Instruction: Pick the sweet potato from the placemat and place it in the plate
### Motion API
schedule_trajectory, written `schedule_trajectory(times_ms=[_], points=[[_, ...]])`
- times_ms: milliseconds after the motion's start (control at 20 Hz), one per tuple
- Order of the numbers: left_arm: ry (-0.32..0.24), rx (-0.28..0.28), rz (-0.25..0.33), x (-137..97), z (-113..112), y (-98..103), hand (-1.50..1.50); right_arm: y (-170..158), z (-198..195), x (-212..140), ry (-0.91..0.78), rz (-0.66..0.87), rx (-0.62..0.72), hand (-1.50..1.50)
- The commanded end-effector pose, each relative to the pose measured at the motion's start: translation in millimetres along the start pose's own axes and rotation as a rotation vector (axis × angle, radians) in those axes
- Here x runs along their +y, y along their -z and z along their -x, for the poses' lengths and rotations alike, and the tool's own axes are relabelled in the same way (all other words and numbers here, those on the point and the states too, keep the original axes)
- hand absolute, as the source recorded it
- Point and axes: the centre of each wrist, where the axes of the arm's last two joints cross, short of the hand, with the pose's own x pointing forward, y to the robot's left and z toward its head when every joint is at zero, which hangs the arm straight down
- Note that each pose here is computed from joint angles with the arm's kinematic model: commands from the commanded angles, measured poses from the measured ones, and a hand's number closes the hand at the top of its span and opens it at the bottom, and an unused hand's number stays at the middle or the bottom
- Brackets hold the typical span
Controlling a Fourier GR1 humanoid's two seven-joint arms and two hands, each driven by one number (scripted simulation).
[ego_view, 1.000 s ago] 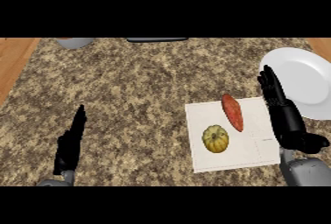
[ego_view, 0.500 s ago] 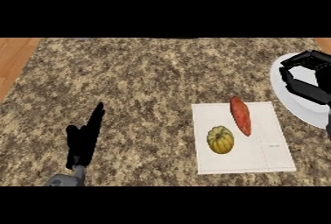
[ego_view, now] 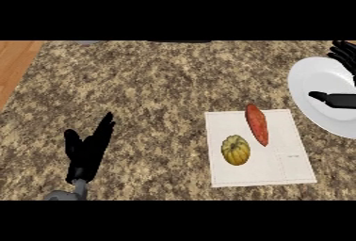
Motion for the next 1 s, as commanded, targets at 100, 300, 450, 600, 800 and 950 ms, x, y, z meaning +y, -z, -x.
schedule_trajectory(times_ms=[100,300,450,600,800,950], points=[[-0.007,0.029,-0.013,5,10,-8,0.0,0,-16,-40,-0.228,-0.267,0.105,-1.5],[-0.011,0.023,0.003,3,14,-6,0.0,26,-36,-28,-0.361,-0.471,0.175,-1.5],[0.011,0.042,-0.009,5,15,-12,0.0,51,-58,-4,-0.435,-0.57,0.176,-1.5],[-0.013,0.04,-0.022,-16,16,-13,0.0,38,-36,28,-0.476,-0.6,0.207,-1.5],[-0.004,0.033,-0.035,-2,10,-18,0.0,38,-53,66,-0.52,-0.655,0.241,-1.5],[-0.037,0.031,-0.026,12,19,-15,0.0,28,-45,74,-0.535,-0.637,0.255,-1.5]])
